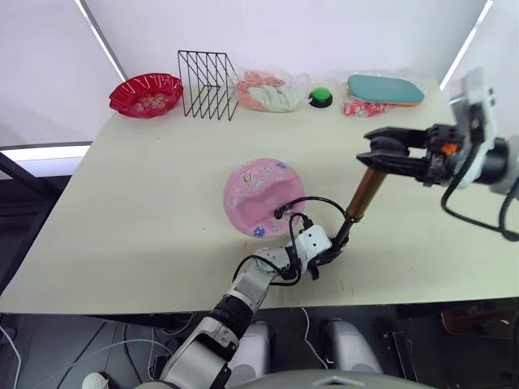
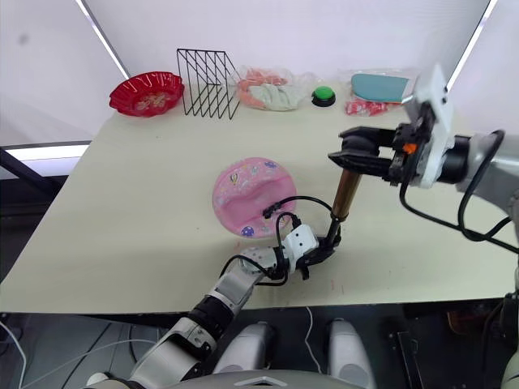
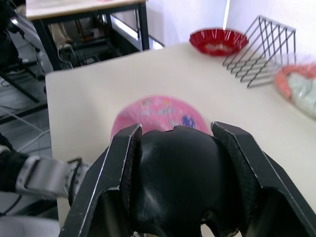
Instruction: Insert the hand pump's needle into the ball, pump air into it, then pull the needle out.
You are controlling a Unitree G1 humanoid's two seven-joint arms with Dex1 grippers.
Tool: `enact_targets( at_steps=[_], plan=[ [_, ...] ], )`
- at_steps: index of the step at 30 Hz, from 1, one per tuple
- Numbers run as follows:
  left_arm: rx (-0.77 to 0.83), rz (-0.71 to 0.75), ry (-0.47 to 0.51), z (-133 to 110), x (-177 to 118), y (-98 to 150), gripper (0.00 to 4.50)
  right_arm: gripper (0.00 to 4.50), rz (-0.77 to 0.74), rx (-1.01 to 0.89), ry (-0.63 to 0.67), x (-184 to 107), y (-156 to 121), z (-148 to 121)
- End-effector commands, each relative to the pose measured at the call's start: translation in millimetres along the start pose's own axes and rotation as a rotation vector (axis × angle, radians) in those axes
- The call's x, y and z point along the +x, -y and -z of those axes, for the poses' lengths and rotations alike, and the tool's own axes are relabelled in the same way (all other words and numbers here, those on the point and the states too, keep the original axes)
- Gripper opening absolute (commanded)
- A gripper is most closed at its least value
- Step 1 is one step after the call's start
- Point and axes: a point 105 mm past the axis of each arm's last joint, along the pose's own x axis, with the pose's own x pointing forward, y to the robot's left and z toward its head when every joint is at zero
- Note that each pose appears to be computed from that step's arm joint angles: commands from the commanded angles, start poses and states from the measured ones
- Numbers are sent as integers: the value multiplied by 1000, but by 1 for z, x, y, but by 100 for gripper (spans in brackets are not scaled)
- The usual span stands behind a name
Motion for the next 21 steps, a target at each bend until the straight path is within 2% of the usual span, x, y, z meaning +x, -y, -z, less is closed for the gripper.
enact_targets(
  at_steps=[1, 5, 15, 18, 20, 21],
  plan=[
    [-73, 27, -141, 42, -7, 15, 95, 176, 22, -10, 33, -2, 1, -7],
    [-74, 28, -141, 42, -7, 17, 95, 176, 3, 48, 24, 8, -1, 18],
    [-73, 16, -142, 41, -8, 18, 95, 173, -23, 108, -103, 37, -14, 148],
    [-72, 14, -144, 41, -8, 16, 95, 172, -2, 161, -144, 43, -18, 194],
    [-73, 11, -146, 41, -8, 16, 95, 172, -8, 130, -169, 46, -19, 207],
    [-72, 11, -147, 41, -9, 16, 95, 172, -10, 116, -154, 46, -17, 202]
  ],
)
